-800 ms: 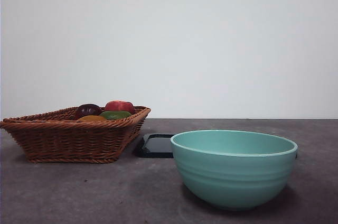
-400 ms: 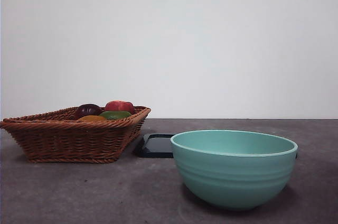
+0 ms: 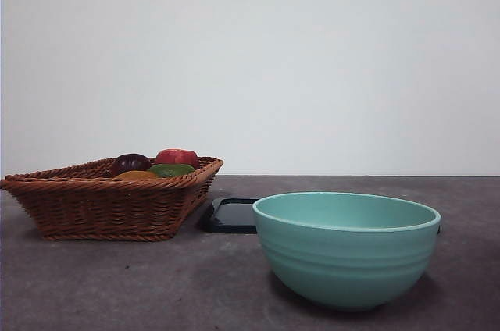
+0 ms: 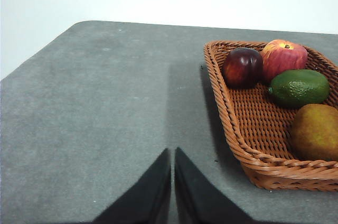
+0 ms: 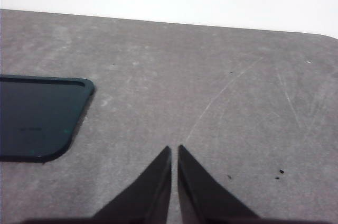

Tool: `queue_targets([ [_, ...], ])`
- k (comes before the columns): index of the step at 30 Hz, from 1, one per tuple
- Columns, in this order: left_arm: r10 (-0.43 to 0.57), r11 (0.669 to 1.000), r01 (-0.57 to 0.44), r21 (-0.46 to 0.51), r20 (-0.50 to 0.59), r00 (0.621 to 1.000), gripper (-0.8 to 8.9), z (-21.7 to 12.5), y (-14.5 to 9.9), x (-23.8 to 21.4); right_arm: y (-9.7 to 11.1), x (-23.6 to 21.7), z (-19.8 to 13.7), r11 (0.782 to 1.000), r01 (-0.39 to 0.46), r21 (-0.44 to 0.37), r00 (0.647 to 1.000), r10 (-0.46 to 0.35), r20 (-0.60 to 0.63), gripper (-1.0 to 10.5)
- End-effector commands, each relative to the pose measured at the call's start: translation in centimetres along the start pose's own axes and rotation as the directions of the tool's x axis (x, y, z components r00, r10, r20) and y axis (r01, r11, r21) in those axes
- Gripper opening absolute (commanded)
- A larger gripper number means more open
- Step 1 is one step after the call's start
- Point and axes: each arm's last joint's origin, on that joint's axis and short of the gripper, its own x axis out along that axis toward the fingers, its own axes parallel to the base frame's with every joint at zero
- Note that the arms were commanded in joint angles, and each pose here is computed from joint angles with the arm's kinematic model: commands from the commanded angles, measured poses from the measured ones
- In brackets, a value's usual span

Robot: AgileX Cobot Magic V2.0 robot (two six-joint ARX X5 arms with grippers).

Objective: Pick up the wifruite, put it on the bowl, pick up the plate, put it on desk

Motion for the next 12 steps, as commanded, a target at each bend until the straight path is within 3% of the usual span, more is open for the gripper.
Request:
queue_targets([
  [1,0.002,1.0,-0.002,0.005,-0.024,1.0,0.09,-0.71,0.03,0.19,0.04,0.04,-0.26,1.0,-0.005,0.004,1.0,0.005,-0.013,0.2],
  [12,0.002,1.0,-0.002,0.005,-0.024,1.0,0.09,-0.71,0.03,0.19,0.01,0.03,0.02,1.0,0.0,0.003,1.0,0.0,0.013,0.2],
])
